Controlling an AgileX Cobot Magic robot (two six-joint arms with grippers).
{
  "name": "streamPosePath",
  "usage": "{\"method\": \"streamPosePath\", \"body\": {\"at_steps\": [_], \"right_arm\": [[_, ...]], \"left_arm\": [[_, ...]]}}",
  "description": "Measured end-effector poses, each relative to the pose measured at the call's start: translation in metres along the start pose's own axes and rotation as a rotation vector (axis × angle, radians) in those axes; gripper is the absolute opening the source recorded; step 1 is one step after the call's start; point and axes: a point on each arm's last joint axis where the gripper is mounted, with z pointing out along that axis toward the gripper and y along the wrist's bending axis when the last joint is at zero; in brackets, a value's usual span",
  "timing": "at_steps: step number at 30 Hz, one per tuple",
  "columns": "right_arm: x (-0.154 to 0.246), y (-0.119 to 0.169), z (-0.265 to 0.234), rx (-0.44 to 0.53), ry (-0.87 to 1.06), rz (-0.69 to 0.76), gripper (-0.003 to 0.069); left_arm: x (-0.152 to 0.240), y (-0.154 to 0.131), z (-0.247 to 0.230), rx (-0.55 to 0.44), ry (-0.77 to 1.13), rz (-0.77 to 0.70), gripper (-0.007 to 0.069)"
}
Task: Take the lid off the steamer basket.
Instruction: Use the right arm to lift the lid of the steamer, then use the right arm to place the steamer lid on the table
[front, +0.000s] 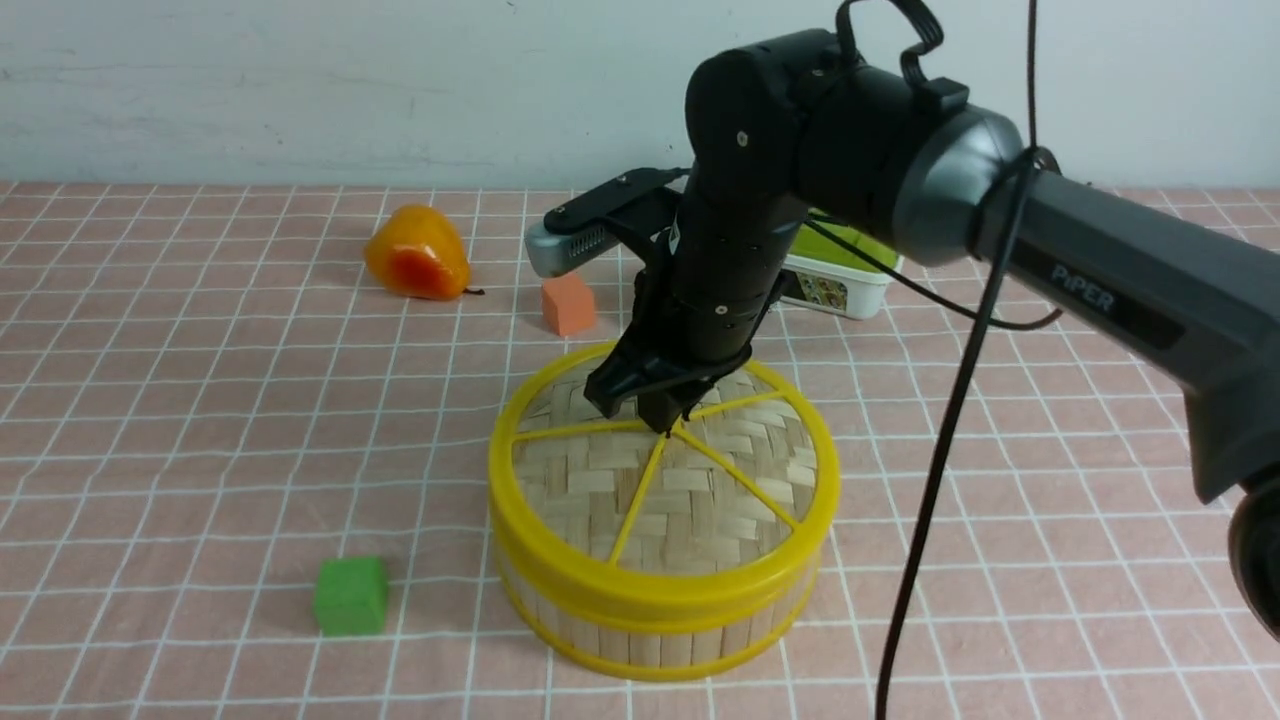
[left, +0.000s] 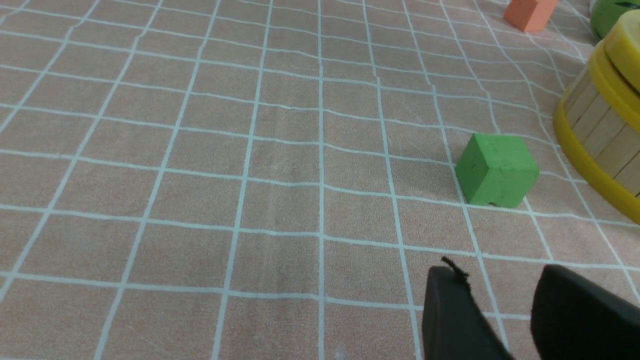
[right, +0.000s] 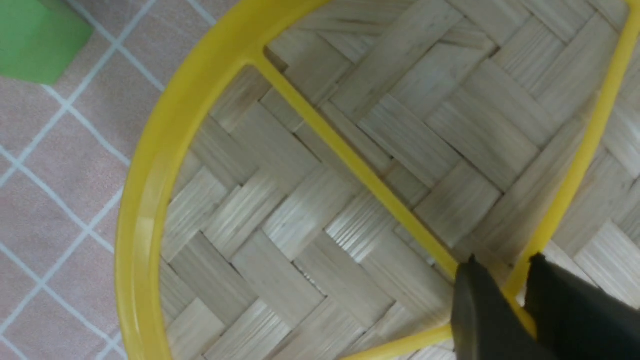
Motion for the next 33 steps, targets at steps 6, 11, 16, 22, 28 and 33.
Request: {"method": "streamPosePath", "body": {"at_steps": [6, 11, 16, 22, 28, 33], "right_arm": [[-0.010, 0.003, -0.070, 0.068, -0.159, -0.064, 0.0085], [0.008, -0.010, -0.146, 0.174, -0.276, -0.056, 0.0085], [0.050, -0.061, -0.169, 0.245, -0.228, 0.108, 0.0085], [0.098, -0.122, -0.136, 0.259, -0.049, 0.323, 0.0085], [0.142, -0.155, -0.086, 0.233, 0.026, 0.457, 0.0085], [0.157, -0.164, -0.052, 0.233, -0.027, 0.499, 0.0085]], "left_arm": [[0.000, 0.000, 0.000, 0.000, 0.000, 0.000, 0.0239], [0.000, 0.000, 0.000, 0.000, 0.000, 0.000, 0.0239], [0.000, 0.000, 0.000, 0.000, 0.000, 0.000, 0.0239], [0.000, 0.000, 0.000, 0.000, 0.000, 0.000, 0.0239], [0.000, 0.000, 0.000, 0.000, 0.000, 0.000, 0.0239], [0.000, 0.000, 0.000, 0.000, 0.000, 0.000, 0.0239]]}}
